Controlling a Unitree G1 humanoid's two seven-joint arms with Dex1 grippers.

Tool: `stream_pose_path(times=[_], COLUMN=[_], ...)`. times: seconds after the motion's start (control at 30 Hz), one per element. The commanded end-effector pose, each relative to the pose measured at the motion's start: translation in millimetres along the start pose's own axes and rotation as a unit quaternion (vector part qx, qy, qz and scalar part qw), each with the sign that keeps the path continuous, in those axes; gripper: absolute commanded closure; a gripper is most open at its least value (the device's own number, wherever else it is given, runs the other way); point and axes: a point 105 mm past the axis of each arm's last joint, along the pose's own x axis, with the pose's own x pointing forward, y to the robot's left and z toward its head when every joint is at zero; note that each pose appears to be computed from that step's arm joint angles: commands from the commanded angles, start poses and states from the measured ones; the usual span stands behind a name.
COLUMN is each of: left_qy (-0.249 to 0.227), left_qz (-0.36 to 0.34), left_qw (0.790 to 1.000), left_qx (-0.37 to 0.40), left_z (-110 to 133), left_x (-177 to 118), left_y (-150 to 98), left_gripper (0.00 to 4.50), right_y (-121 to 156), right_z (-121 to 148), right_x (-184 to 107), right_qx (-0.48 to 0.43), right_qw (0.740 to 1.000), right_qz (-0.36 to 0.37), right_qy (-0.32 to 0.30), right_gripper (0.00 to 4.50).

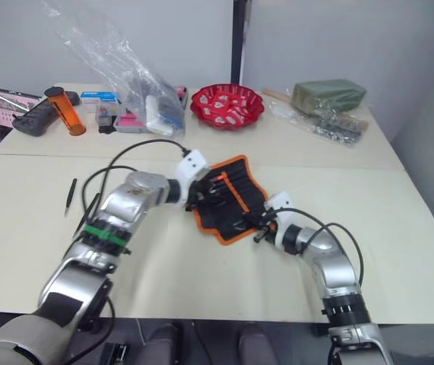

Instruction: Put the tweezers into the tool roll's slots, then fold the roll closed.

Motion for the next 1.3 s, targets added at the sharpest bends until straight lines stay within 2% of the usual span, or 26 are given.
stream_pose_path(times=[0.03, 0.2, 0.27, 0.37, 0.47, 0.6, 0.7, 0.83, 0.9, 1.03, 1.3], left_qy=[-0.037, -0.074, -0.095, -0.111, -0.112, -0.12, -0.104, -0.107, -0.109, -0.122, -0.126], left_qz=[0.002, 0.038, 0.056, 0.092, 0.166, 0.257, 0.348, 0.429, 0.45, 0.512, 0.533], left_qw=[0.999, 0.996, 0.993, 0.988, 0.977, 0.952, 0.922, 0.884, 0.873, 0.832, 0.815], left_qx=[-0.006, -0.035, -0.043, -0.049, -0.068, -0.111, -0.136, -0.156, -0.155, -0.177, -0.189], left_z=[13, 10, 4, -13, -41, -84, -125, -154, -159, -177, -185], left_x=[-32, -70, -93, -128, -164, -210, -248, -288, -299, -326, -331], left_y=[-2, 8, 13, 17, 23, 24, 25, 13, 5, -14, -25], left_gripper=[0.03, 0.03, 0.03, 0.03, 0.03, 0.03, 0.03, 0.03, 0.03, 0.03, 0.03], right_y=[-6, -11, -14, -17, -19, -17, -14, -12, -12, -11, -10], right_z=[-9, 2, 7, 4, 2, -6, -10, -16, -17, -20, -21], right_x=[-4, -6, -7, -8, -9, -10, -9, -7, -7, -4, -1], right_qx=[0.016, 0.03, 0.032, 0.03, 0.029, 0.031, 0.031, 0.03, 0.03, 0.03, 0.029], right_qw=[1.0, 0.999, 0.999, 0.999, 0.999, 0.999, 1.0, 0.999, 0.999, 0.999, 0.999], right_qz=[-0.011, -0.015, -0.016, -0.017, -0.018, -0.012, -0.003, 0.004, 0.008, 0.017, 0.031], right_qy=[0.014, -0.017, -0.024, -0.018, -0.015, -0.007, 0.002, 0.01, 0.012, 0.019, 0.024], right_gripper=[4.5, 4.5, 4.5, 4.5, 4.5, 4.5, 4.5, 4.5, 4.5, 4.5, 4.5])
